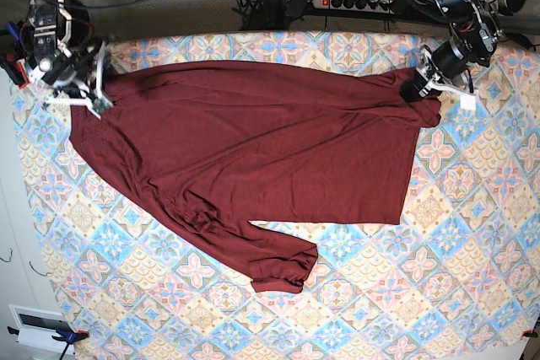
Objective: Layout the t-shirt on the table in an organized manner, then fold the t-shirt properly
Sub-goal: 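Regrasp the collar corner with the right gripper and pull it outward, then lay the shoulder edge flat and open both grippers, then move both grippers along the shirt's sides toward the hem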
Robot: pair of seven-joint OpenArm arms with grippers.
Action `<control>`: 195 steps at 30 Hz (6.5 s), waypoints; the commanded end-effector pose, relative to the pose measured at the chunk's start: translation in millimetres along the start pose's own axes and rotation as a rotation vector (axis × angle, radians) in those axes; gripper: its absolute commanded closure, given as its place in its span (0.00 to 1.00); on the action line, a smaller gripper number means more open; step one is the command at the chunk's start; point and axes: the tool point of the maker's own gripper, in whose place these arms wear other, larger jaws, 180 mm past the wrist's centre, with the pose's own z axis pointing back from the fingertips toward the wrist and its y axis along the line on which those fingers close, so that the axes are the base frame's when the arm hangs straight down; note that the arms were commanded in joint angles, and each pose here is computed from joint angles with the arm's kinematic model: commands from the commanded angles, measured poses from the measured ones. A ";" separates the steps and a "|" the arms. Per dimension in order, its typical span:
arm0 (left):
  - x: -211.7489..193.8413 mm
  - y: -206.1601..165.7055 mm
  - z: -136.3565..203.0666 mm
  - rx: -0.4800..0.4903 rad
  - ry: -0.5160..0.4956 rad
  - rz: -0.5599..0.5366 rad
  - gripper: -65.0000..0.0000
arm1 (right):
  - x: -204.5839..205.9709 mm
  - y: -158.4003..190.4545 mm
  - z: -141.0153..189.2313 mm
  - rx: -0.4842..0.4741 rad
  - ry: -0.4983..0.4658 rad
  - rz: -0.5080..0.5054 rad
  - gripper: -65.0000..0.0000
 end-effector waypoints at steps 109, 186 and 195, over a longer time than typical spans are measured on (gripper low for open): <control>2.1 -17.5 -5.8 -0.039 0.034 -0.049 1.00 | -59.9 -71.9 33.9 0.034 -0.241 -0.678 0.64; 169.7 -136.4 -139.0 0.074 -0.208 -0.486 0.32 | 118.1 -159.7 10.2 -0.095 -0.338 -0.334 0.73; 154.8 -103.4 -159.5 0.149 -0.177 -0.422 0.32 | 118.6 -161.2 11.4 -0.098 -0.342 -0.337 0.73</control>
